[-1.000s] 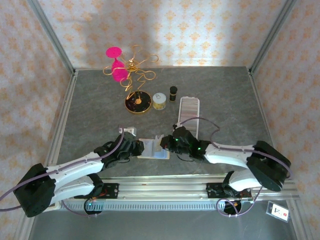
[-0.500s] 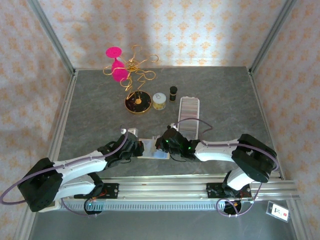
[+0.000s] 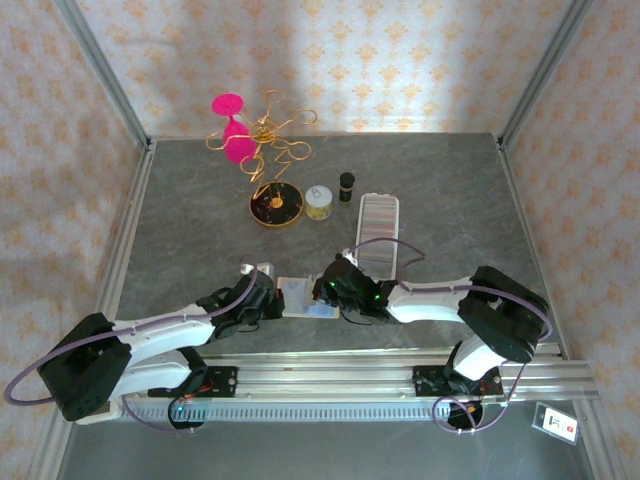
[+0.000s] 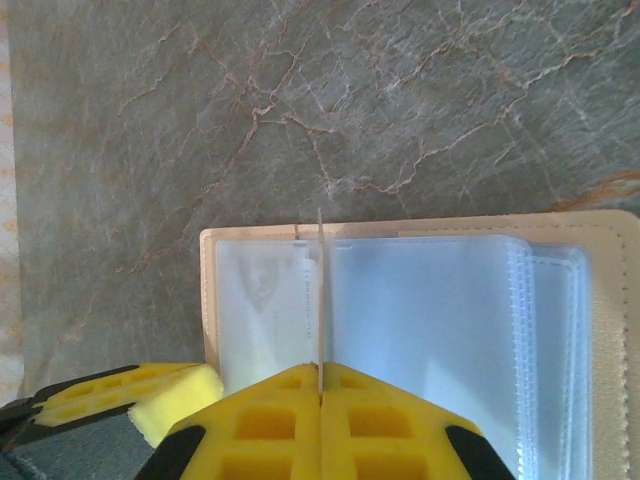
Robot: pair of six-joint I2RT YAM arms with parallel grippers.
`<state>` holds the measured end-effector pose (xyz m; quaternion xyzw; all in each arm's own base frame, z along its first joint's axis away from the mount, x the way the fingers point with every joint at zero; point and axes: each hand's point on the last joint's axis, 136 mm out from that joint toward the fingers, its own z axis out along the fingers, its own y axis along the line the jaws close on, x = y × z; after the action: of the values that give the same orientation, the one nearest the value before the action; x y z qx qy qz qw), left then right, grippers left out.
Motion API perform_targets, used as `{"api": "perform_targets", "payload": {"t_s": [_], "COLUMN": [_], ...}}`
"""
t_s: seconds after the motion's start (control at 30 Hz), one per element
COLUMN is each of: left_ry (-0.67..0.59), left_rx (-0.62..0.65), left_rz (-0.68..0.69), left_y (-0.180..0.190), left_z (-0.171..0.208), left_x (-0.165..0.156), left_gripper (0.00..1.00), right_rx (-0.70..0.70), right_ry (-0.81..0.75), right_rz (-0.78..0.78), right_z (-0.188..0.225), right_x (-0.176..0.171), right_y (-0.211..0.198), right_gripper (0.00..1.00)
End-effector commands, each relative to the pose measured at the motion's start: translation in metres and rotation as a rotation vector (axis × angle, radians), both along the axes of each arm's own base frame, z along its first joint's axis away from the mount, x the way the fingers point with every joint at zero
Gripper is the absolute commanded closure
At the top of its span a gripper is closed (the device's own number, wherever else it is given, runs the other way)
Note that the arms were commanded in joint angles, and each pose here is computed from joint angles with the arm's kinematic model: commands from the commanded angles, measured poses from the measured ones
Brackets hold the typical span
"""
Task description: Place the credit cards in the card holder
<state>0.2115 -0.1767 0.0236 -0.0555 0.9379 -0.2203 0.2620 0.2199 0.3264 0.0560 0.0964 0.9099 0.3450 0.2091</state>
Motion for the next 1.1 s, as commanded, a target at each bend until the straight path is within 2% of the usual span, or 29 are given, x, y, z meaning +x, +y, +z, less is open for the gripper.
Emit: {"api": "perform_targets", "payload": {"t_s": [0.0,1.07], "left_ry": [-0.004,0.030], "left_rx": [0.010,-0.025], "left_rz": [0.012,0.024], "left_y": [0.004,0.008], "left_z": [-0.005,-0.017], "left_x": [-0.002,-0.014], "left_gripper": [0.95,0.97], "right_rx": [-0.039,-0.011], "right_ry": [0.012,0.063], "right_rz": [-0.012,0.079], "right_z": [-0.012,-0.021], "right_x": [-0.004,-0.021], "right_y": [-0.007,0.006], "right_gripper": [1.00,1.00]}}
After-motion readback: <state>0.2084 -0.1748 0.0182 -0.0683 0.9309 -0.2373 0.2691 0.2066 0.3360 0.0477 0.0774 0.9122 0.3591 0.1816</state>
